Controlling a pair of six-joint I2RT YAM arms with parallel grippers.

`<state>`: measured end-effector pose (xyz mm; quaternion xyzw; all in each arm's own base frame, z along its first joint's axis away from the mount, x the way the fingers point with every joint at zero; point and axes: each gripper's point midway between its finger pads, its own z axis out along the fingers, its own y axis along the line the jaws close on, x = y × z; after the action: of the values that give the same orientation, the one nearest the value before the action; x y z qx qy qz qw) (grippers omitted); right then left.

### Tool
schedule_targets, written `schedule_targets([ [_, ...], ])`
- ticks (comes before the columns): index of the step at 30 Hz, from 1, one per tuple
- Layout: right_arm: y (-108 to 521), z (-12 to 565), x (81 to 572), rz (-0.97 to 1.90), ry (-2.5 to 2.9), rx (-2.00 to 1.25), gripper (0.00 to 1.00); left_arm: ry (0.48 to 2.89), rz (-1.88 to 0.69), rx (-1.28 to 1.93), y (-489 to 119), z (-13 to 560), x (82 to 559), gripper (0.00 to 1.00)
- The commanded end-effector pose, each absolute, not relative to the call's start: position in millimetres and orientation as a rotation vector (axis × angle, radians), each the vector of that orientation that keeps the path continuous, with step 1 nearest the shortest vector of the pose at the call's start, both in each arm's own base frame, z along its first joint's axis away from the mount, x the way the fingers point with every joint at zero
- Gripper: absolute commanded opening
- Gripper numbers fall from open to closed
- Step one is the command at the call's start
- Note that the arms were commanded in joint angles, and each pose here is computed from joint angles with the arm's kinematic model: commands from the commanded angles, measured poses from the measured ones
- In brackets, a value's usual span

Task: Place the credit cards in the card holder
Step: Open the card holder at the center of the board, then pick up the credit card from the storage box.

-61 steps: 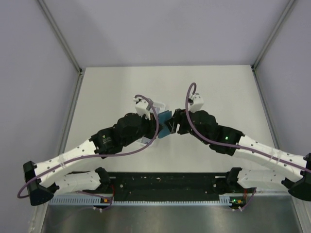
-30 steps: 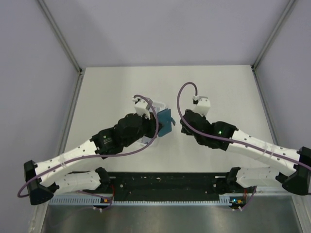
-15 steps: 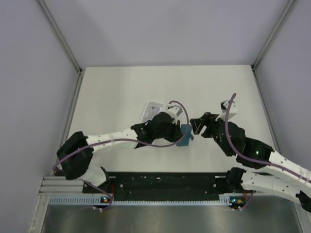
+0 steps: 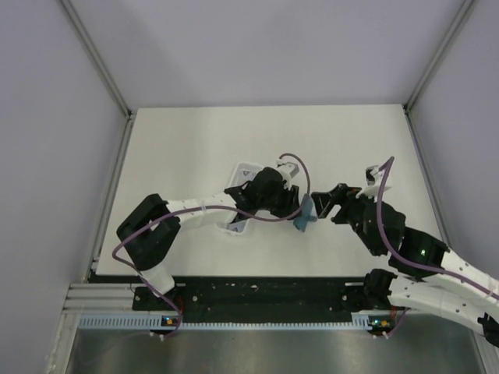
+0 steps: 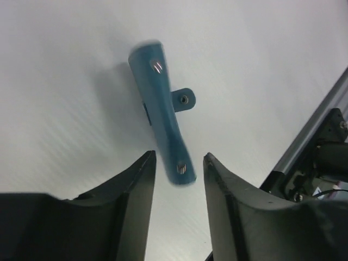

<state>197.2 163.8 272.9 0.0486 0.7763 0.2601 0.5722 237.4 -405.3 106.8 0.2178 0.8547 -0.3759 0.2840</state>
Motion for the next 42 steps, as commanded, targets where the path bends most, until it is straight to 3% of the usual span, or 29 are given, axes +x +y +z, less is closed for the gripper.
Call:
schedule_targets([
  [1, 160.4, 283.3, 199.6, 0.62, 1.784, 0.141, 0.75, 2.312, -0.868, 0.501, -374.8, 105.7, 264.8, 0.51],
  [4, 161.3, 281.6, 200.8, 0.608, 1.79, 0.137, 0.75, 2.309, -0.805, 0.409, -338.6, 114.7, 282.5, 0.61],
  [12, 177.6, 259.3, 210.7, 0.531, 1.87, 0.098, 0.73, 2.211, -0.576, 0.186, -238.2, 160.8, 307.0, 0.63],
  [19, 224.8, 234.9, 223.6, 0.504, 1.999, -0.083, 0.72, 2.195, -0.49, 0.044, -191.4, 157.9, 299.6, 0.61],
  [31, 300.6, 212.0, 244.7, 0.634, 2.13, -0.488, 0.72, 2.229, -0.361, -0.137, -146.0, 125.2, 285.3, 0.6],
  [42, 311.6, 210.6, 276.7, 0.758, 2.176, -0.507, 0.72, 2.303, -0.302, -0.076, -152.2, 97.9, 298.3, 0.58],
])
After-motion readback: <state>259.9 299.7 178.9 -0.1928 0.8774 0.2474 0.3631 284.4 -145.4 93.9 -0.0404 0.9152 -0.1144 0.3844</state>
